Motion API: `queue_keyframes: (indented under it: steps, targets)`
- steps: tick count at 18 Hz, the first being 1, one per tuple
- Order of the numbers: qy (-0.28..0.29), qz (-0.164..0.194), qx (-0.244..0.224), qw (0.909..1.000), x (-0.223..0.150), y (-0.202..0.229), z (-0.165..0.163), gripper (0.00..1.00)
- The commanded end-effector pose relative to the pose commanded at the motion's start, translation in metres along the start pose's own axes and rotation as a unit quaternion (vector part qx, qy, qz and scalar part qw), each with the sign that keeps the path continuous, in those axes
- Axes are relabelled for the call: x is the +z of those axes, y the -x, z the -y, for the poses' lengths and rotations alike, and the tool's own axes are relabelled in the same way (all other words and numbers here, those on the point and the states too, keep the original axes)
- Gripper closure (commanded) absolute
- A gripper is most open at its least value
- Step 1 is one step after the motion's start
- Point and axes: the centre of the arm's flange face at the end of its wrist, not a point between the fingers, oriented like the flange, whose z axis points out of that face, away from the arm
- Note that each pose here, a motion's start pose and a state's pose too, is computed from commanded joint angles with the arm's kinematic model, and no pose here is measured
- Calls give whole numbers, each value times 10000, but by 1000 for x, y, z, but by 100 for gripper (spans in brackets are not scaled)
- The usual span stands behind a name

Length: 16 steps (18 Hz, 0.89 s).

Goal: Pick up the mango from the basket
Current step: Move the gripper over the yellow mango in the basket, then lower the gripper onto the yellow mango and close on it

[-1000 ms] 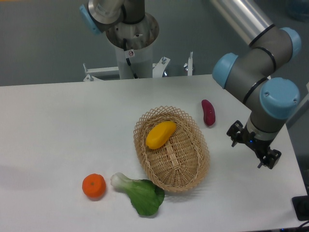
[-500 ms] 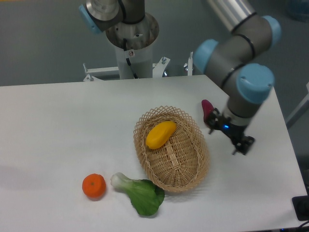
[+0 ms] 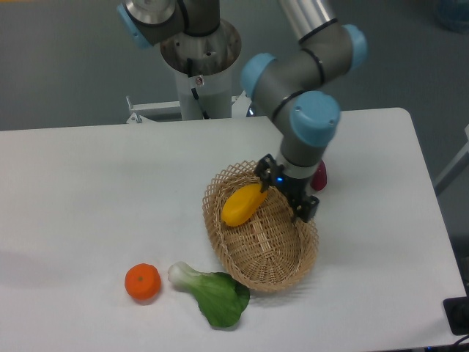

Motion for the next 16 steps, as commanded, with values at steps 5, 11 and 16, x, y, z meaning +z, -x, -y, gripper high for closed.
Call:
queue_keyframes:
  steps: [5,11,16]
  targets:
    - [91,-13,-63,9999,17,-10,7,0]
    - [77,109,-82,9999,31,-11,5,0]
    - [202,176,-309,9992,44,-9,13,0]
